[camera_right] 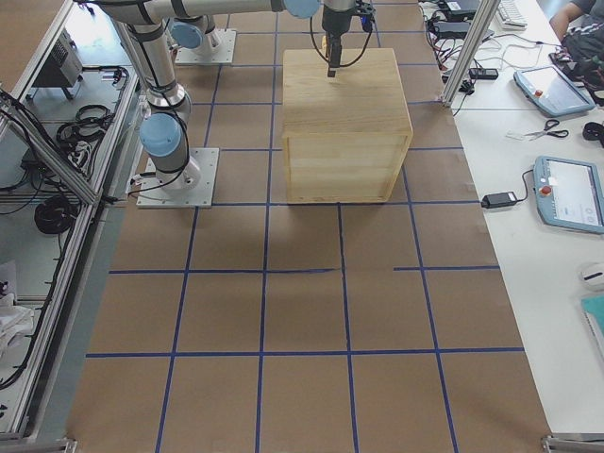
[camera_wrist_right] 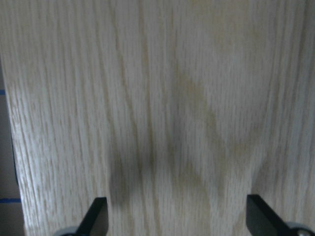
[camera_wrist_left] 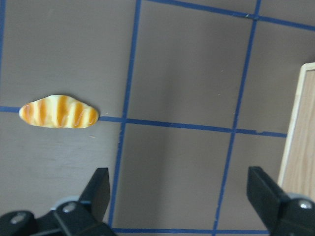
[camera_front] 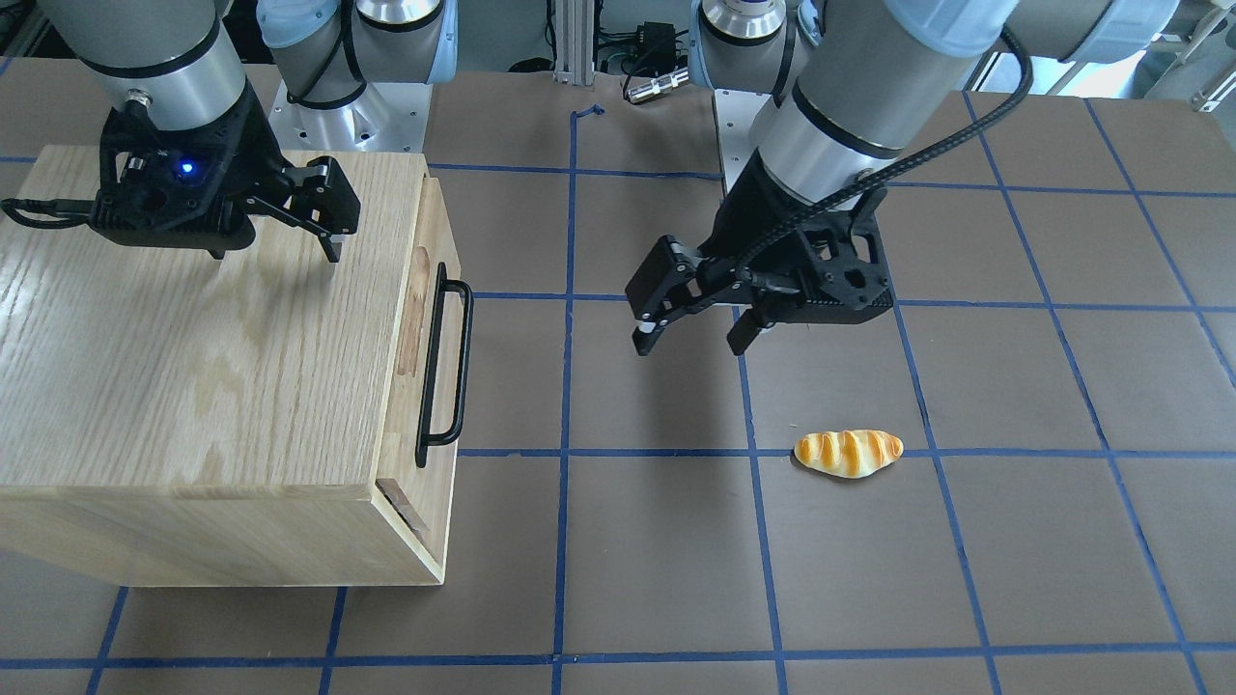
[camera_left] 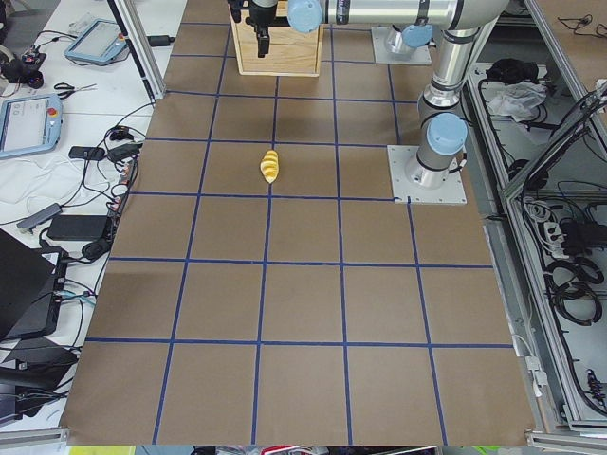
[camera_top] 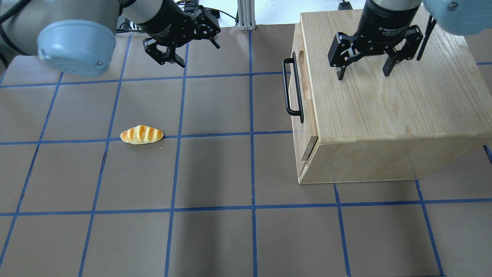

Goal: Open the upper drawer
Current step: 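Move the left gripper across toward the black drawer handle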

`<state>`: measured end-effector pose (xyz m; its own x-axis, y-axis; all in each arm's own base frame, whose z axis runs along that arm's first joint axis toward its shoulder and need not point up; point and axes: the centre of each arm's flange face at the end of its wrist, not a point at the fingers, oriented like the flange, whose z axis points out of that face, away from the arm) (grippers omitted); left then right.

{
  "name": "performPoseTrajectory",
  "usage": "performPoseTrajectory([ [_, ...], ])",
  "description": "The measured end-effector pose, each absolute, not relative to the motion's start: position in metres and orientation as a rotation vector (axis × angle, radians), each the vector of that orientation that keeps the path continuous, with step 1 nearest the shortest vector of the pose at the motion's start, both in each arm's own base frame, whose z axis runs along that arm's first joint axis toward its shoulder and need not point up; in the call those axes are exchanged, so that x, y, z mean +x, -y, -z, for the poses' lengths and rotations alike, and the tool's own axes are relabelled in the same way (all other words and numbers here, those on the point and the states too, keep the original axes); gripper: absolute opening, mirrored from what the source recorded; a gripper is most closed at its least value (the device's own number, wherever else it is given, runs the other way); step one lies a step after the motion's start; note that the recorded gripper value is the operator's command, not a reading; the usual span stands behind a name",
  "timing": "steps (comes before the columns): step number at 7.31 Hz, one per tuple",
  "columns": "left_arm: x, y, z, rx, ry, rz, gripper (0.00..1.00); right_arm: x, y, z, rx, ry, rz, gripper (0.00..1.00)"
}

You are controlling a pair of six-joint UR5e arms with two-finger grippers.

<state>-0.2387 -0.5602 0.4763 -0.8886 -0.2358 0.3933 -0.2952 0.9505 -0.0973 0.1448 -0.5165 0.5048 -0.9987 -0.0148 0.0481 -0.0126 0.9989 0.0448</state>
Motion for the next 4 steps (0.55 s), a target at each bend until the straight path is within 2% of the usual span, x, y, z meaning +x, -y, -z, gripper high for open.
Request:
performPoseTrajectory([
  [4, -0.326, 0.559, -0.428, 0.402, 2.657, -0.131, 1.0, 0.145, 0.516, -0.505, 0.021, 3.092, 0.069, 1.0],
])
